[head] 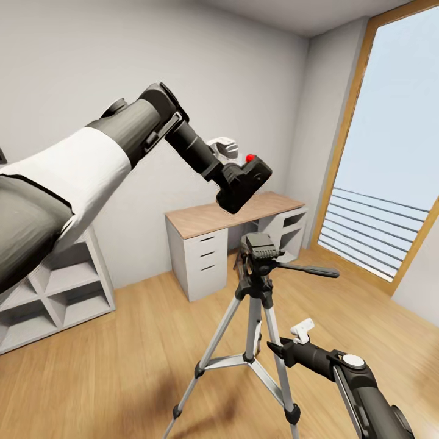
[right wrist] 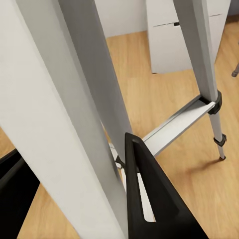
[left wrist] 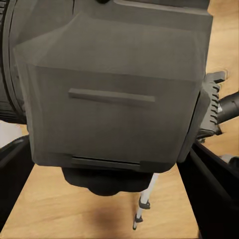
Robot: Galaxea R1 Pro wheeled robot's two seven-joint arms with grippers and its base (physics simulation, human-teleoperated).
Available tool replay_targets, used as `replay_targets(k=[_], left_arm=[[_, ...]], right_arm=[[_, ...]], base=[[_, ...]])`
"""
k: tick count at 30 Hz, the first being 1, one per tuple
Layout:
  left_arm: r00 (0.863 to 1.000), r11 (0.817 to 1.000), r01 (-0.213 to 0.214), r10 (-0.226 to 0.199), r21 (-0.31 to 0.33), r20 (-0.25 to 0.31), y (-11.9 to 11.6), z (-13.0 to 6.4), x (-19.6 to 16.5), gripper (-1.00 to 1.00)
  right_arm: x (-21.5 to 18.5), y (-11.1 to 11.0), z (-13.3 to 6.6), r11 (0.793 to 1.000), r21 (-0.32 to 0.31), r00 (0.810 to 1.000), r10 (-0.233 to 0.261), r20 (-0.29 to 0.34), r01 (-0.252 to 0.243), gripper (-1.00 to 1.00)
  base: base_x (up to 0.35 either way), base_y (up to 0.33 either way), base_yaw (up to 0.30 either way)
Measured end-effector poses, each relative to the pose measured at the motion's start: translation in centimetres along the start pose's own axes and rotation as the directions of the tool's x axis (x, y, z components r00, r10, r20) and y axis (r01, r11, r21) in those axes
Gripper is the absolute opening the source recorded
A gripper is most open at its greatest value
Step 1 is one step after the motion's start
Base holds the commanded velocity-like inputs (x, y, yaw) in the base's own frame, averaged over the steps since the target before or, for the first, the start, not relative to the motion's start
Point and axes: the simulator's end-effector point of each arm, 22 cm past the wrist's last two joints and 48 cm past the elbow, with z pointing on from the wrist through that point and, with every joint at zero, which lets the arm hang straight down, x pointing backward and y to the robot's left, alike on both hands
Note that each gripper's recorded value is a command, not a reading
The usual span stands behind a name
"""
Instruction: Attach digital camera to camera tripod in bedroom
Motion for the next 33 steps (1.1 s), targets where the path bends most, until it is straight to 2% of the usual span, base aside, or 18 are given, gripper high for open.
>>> replay_targets(k=[5, 13, 17, 22, 25, 29, 30, 31, 33], left_arm=[[0.999, 0.999, -0.032, 0.032, -0.022, -0.010, 0.0, -0.8, -0.8, -1.00], [0.990, 0.990, -0.118, 0.111, -0.079, -0.084, -0.9, -1.4, -2.3, -1.00], [0.987, 0.987, -0.132, 0.123, -0.092, -0.101, -0.8, -1.7, -2.3, -1.00], [0.983, 0.985, -0.142, 0.129, -0.094, -0.127, -0.7, -1.1, -1.6, -1.00], [0.970, 0.978, -0.178, 0.157, -0.108, -0.183, -0.7, -0.2, -0.7, -1.00], [0.941, 0.960, -0.246, 0.204, -0.132, -0.271, -0.5, 0.5, 0.5, -1.00], [0.940, 0.960, -0.247, 0.204, -0.132, -0.272, -0.5, 0.5, 0.5, -1.00], [0.928, 0.952, -0.272, 0.221, -0.138, -0.301, -0.5, 0.8, 0.8, -1.00], [0.916, 0.945, -0.294, 0.237, -0.141, -0.324, -0.6, 1.0, 1.0, -1.00]], right_arm=[[0.0, 0.0, 0.0, 1.000, 0.001, 1.000, 0.001, 0.001, -0.001, -1.00], [0.0, 0.0, 0.0, 1.000, 0.001, 1.000, 0.000, 0.002, 0.000, -1.00], [0.0, 0.0, 0.0, 1.000, 0.000, 1.000, -0.003, 0.003, 0.003, -1.00], [0.0, 0.1, 0.0, 1.000, -0.001, 1.000, -0.006, 0.004, 0.006, -1.00], [0.0, 0.1, 0.0, 1.000, -0.002, 1.000, -0.007, 0.005, 0.007, -1.00], [0.0, 0.1, 0.1, 1.000, -0.002, 1.000, -0.008, 0.005, 0.008, -1.00], [0.0, 0.1, 0.1, 1.000, -0.002, 1.000, -0.008, 0.005, 0.008, -1.00], [0.0, 0.1, 0.1, 1.000, -0.002, 1.000, -0.009, 0.005, 0.009, -1.00], [0.0, 0.1, 0.1, 1.000, -0.003, 1.000, -0.009, 0.005, 0.009, -1.00]], base=[[0.000, 0.000, 0.000], [0.000, 0.000, 0.000], [0.000, 0.000, 0.000], [0.000, 0.000, 0.000], [0.000, 0.000, 0.000], [0.000, 0.000, 0.000], [0.000, 0.000, 0.000], [0.000, 0.000, 0.000], [0.000, 0.000, 0.000]])
